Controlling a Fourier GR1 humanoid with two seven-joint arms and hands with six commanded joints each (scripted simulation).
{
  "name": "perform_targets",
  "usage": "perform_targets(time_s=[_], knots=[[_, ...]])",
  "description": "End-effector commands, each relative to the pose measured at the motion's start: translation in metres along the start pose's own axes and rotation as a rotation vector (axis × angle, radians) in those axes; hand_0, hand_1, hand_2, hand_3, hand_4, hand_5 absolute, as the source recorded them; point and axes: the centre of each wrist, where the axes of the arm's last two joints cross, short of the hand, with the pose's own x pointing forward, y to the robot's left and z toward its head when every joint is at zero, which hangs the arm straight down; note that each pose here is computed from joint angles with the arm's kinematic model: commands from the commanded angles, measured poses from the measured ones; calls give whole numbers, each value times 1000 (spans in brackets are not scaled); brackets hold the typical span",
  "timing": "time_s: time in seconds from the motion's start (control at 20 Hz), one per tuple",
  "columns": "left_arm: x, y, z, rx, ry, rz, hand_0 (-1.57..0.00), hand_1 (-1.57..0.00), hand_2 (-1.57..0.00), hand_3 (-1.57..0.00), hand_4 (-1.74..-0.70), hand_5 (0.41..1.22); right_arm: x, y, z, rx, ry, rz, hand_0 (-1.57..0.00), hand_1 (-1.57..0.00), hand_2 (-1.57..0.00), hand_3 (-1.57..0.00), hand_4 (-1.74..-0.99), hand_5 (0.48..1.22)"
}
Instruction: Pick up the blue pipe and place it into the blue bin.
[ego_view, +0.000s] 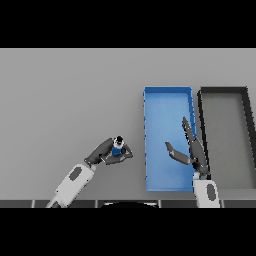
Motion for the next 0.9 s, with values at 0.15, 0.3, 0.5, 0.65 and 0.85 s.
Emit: perform_targets(time_s=[0.15, 0.3, 0.5, 0.65, 0.85], knots=[[16, -6, -7, 1, -95, 2, -1474, -1487, -1496, -1403, -1699, 1187, 1, 0, 1, 1, 18, 13, 1, 1, 1, 1, -1244, 623], [40, -11, -12, -32, -170, -6, -1521, -1528, -1533, -1433, -1714, 1204, -2, -1, -1, -6, 30, 25, 1, 1, 1, 1, -1239, 629], [71, -9, -17, -76, -213, -15, -1551, -1553, -1555, -1445, -1723, 1214, -4, -5, -1, -4, 14, 36, 1, 1, 1, 1, -1217, 635], [82, -13, -20, -100, -194, -22, -1561, -1562, -1563, -1445, -1726, 1217, -5, -6, 1, -4, 3, 38, 1, 1, 1, 1, -1208, 640], [83, -13, -24, -113, -175, -37, -1567, -1567, -1568, -1441, -1728, 1219, -7, -3, 2, -3, 14, 35, 1, 1, 1, 1, -1184, 629]])
